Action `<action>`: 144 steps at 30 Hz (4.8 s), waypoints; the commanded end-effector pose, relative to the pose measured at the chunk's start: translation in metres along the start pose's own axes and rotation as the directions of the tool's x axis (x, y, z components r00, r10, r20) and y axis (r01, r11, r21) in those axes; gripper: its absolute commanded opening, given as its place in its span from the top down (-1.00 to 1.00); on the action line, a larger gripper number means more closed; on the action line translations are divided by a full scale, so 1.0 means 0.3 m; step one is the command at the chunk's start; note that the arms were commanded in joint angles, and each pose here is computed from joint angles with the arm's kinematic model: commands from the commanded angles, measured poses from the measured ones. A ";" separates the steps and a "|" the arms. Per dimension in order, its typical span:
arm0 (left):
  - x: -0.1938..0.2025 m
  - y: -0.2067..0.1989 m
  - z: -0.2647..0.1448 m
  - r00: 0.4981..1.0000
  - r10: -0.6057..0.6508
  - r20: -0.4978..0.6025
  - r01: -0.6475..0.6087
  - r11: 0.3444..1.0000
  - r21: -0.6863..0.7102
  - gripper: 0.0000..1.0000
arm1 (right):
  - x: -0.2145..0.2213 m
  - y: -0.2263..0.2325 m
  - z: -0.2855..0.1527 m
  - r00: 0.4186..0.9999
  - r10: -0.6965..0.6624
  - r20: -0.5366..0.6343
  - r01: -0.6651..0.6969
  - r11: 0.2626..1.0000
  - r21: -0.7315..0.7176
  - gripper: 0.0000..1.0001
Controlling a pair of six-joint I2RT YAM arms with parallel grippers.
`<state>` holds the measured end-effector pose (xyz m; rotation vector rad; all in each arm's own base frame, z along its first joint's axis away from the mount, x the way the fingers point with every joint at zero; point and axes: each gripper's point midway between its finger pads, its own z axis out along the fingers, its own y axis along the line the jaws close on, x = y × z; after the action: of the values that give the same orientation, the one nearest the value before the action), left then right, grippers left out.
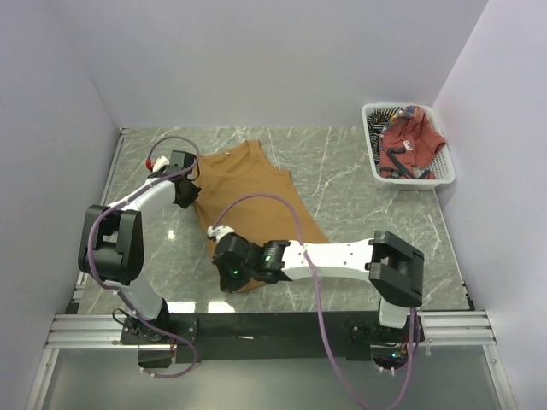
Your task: Fold and stack the tank tops
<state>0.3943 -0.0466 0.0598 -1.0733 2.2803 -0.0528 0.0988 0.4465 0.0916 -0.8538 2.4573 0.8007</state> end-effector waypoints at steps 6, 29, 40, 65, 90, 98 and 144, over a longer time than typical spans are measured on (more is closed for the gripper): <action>-0.039 -0.194 -0.049 0.998 0.053 0.044 -0.056 0.994 0.088 0.99 | -0.019 -0.097 -0.063 0.993 0.115 0.033 -0.114 0.992 -0.047 1.00; 0.161 -0.439 0.008 0.968 0.249 -0.012 -0.245 0.961 0.131 0.99 | 0.095 -0.406 -0.091 0.969 0.233 0.081 -0.243 0.961 0.130 1.00; 0.185 -0.443 0.025 0.962 0.271 -0.016 -0.267 0.955 0.127 0.99 | 0.155 -0.483 -0.077 0.962 0.260 0.082 -0.271 0.945 0.182 1.00; 0.285 -0.444 0.092 0.925 0.372 -0.073 -0.358 0.921 0.154 0.56 | 0.222 -0.573 -0.104 0.958 0.268 0.104 -0.287 0.911 0.297 1.00; -0.045 -0.422 -0.152 0.987 0.121 0.106 -0.137 0.977 0.162 0.00 | -0.026 -0.302 -0.183 0.982 0.042 0.184 -0.095 0.953 0.289 0.20; 0.022 -0.284 0.029 0.990 0.140 0.016 -0.141 0.989 0.041 0.32 | 0.011 -0.275 -0.009 0.997 -0.054 0.057 0.034 0.950 0.310 0.23; -0.148 -0.421 0.130 0.889 0.440 0.128 -0.440 0.898 -0.030 -0.04 | -0.133 0.030 0.022 0.994 0.060 0.087 -0.054 0.996 -0.078 -0.13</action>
<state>0.5095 -0.0886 0.0389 -0.5112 2.4489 0.2859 0.1029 0.4797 0.0655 -0.8588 2.4997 0.8809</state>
